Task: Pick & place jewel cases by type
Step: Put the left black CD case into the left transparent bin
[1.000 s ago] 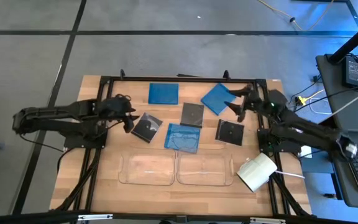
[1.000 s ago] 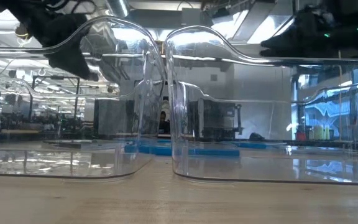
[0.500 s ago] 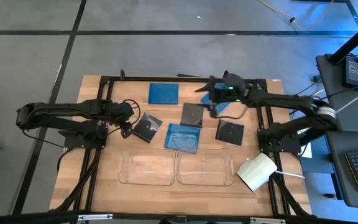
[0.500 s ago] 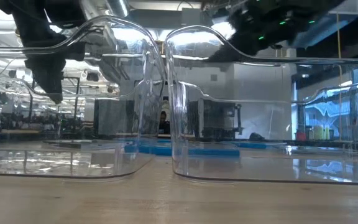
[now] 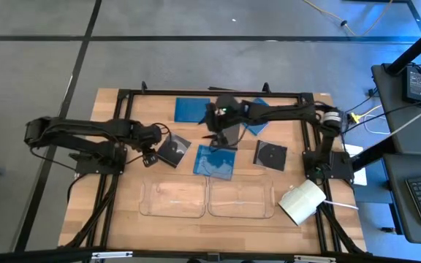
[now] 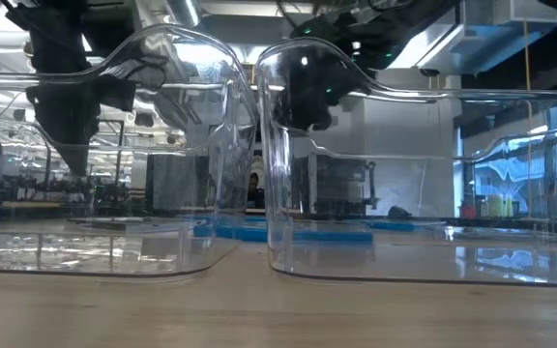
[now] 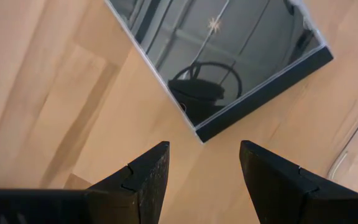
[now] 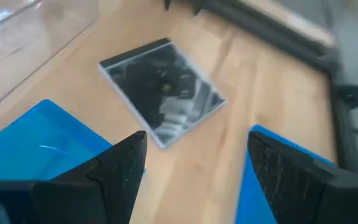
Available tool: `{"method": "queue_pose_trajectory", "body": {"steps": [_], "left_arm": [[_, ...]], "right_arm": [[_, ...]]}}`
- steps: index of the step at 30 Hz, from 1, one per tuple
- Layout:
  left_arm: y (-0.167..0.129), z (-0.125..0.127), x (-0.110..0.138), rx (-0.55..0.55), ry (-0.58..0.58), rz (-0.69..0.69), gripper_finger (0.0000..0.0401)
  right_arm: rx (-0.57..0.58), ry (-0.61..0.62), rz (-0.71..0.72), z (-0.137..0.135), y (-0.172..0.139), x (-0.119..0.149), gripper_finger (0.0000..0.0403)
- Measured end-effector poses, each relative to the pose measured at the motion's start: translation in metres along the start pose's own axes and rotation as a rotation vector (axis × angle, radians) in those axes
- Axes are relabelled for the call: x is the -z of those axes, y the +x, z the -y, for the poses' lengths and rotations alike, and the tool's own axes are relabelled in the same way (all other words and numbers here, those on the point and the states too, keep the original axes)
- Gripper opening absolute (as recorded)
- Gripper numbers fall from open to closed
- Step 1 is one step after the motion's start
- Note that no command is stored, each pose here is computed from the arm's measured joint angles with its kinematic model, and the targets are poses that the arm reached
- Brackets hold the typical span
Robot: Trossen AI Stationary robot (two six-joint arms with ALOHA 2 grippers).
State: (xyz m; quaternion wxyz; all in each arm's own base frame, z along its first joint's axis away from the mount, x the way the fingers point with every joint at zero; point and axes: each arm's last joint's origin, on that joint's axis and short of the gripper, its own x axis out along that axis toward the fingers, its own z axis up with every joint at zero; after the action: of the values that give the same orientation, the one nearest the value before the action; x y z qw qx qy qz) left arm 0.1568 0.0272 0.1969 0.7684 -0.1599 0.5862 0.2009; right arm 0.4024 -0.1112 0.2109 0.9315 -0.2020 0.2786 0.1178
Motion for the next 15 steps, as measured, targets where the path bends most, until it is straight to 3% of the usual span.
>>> {"method": "queue_pose_trajectory", "body": {"steps": [15], "left_arm": [[0.029, 0.005, 0.003, -0.054, 0.031, -0.152, 0.0192]], "right_arm": [[-0.114, -0.017, -0.037, -0.023, 0.066, -0.004, 0.0284]]}}
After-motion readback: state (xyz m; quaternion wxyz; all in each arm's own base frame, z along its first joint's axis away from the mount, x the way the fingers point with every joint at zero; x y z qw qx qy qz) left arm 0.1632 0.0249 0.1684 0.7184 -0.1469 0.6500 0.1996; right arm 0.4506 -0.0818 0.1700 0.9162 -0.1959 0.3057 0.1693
